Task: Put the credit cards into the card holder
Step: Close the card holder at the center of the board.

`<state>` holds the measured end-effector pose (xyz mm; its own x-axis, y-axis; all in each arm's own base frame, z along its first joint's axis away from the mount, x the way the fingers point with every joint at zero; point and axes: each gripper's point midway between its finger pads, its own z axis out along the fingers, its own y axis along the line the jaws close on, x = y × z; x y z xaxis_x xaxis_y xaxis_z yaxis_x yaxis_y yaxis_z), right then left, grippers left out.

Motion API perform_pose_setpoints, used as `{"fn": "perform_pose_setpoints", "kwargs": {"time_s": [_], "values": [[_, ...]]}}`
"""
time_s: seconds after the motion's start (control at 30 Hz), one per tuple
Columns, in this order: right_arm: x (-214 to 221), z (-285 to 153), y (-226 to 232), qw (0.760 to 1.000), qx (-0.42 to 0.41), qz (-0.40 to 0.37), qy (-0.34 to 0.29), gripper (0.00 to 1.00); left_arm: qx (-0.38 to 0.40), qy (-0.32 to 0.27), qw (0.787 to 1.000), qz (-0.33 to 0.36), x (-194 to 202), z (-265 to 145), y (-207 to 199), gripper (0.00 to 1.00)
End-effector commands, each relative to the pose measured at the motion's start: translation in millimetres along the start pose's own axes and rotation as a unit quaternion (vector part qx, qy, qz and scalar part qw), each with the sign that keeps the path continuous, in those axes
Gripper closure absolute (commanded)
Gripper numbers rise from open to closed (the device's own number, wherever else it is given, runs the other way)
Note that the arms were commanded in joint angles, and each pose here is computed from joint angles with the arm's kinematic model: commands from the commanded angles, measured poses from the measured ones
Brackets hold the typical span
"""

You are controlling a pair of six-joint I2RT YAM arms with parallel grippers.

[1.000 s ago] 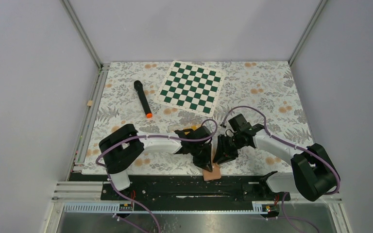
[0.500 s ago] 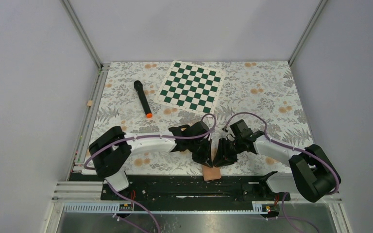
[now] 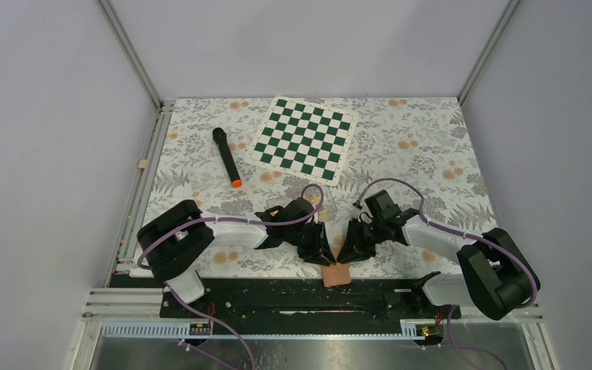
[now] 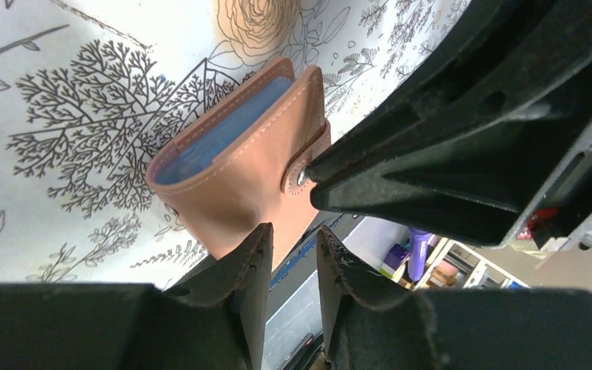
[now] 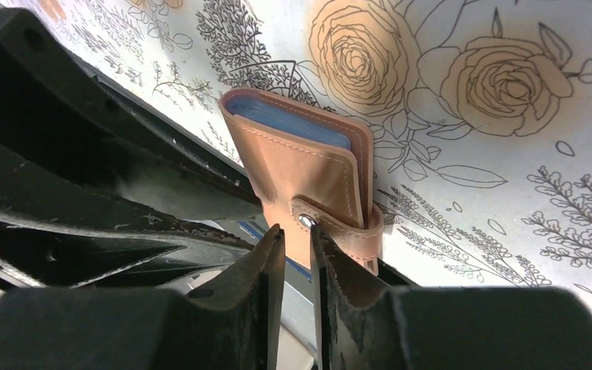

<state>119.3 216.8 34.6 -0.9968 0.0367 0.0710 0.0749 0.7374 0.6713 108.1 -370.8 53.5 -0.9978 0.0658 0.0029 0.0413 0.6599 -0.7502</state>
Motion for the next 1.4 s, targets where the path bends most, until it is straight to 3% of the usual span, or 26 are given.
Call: {"fn": "perform_pose_setpoints", "kwargs": {"time_s": [0.0,0.27,0.47,0.7,0.9,1.03,1.37], "values": [[1,3,-5,1.0,0.008,0.004,-0.004,0.77,0.077,-0.01,0.997,-0.006,-8,5,-30,0.71],[5,5,-10,1.0,0.008,0.009,0.0,0.92,0.042,-0.021,0.999,-0.023,-14,16,-13,0.79],[7,5,-10,1.0,0.006,0.005,0.001,1.0,0.005,-0.026,0.999,-0.032,-16,19,1,0.78],[9,5,-10,1.0,0.003,0.003,0.005,1.0,-0.015,-0.031,0.999,-0.019,-18,18,3,0.79],[8,4,-8,1.0,-0.001,0.0,0.005,1.0,0.002,-0.023,1.0,-0.011,-17,24,-6,0.88],[7,2,-1,1.0,-0.014,-0.008,0.005,1.0,0.006,-0.026,1.0,-0.009,-18,24,-7,1.0],[-4,-12,8,0.999,-0.004,-0.039,-0.032,0.97,0.003,-0.027,1.0,0.0,-16,17,-17,1.0]]}}
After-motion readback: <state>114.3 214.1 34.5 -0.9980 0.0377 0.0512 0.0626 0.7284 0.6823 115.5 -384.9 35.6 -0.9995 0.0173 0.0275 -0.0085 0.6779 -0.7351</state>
